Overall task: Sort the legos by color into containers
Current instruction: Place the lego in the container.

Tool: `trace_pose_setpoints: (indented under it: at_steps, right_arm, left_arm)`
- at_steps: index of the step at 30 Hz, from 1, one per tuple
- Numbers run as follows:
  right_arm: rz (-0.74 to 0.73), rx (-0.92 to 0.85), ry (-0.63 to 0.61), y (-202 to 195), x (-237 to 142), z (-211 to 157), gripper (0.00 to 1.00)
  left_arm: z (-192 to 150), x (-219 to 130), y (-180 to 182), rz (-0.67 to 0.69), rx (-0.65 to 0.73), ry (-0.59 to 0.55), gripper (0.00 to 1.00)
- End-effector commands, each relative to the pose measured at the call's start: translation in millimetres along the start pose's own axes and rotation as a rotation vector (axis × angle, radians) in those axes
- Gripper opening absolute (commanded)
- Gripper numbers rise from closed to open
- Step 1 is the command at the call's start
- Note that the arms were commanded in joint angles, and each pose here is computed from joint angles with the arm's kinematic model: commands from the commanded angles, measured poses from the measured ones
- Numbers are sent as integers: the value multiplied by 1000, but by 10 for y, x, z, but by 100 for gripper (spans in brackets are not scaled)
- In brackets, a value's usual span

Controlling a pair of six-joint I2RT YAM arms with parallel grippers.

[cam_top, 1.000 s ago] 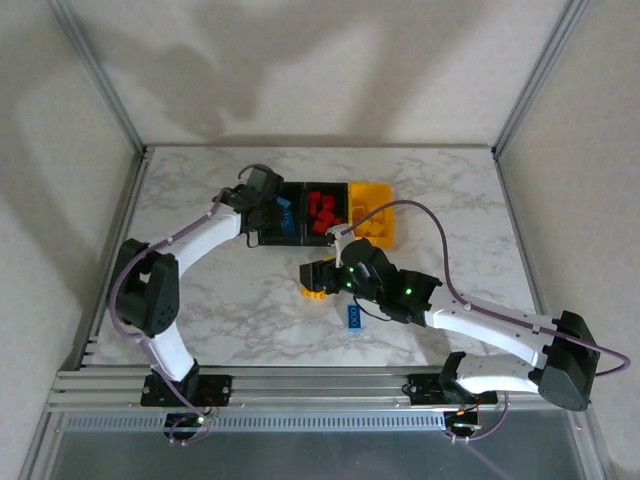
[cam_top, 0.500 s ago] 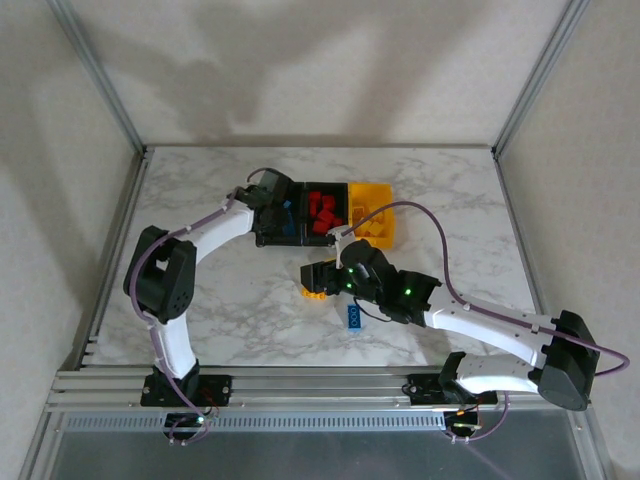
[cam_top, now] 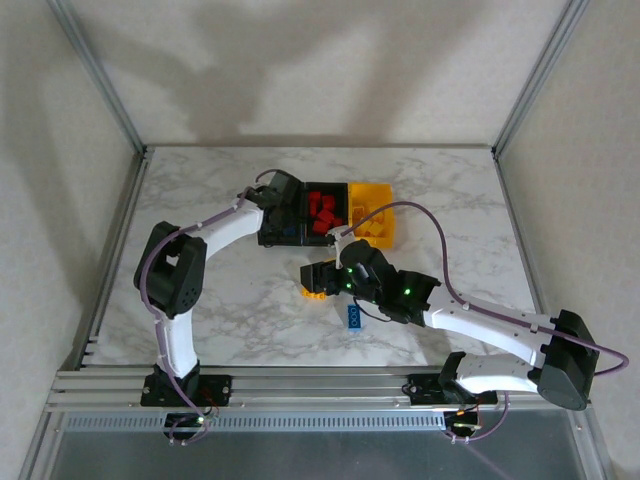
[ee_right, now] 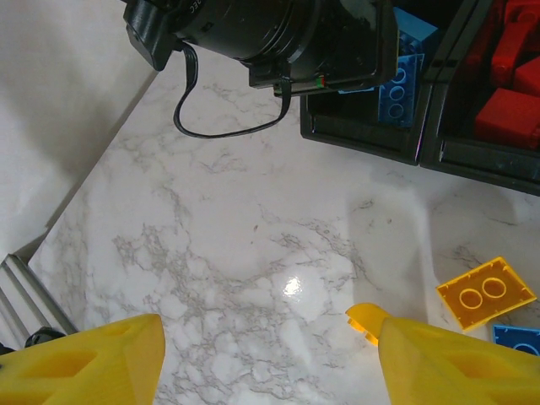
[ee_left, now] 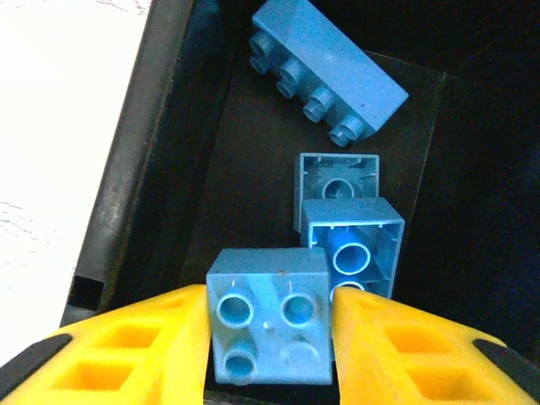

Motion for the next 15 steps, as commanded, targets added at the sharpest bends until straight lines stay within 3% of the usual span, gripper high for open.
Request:
trace_pose_setpoints:
  at_steps: [1, 7, 15]
  right_arm:
    - [-18, 1, -2, 0, 8, -3, 68]
    - [-23, 0, -14, -1, -23, 36, 68]
    - [-72, 24, -30, -119, -146, 68, 68]
  left_arm:
    - [31, -32, 16, 35, 21, -14, 46]
    - [96, -157, -22, 10, 14, -26, 47]
    - [242, -711, -182, -128, -3, -67, 47]
Point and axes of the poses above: each hand's point on the last joint's axis, 136 mm out from that joint toward the fingers, its own x axis out along the fingers, its own y axis along the line the jaws close on, z = x × y, the point moved 3 cm from there along -x, back along the fingers, and after that the axes turned 9 degrees about -x, right-handed, at the moved point
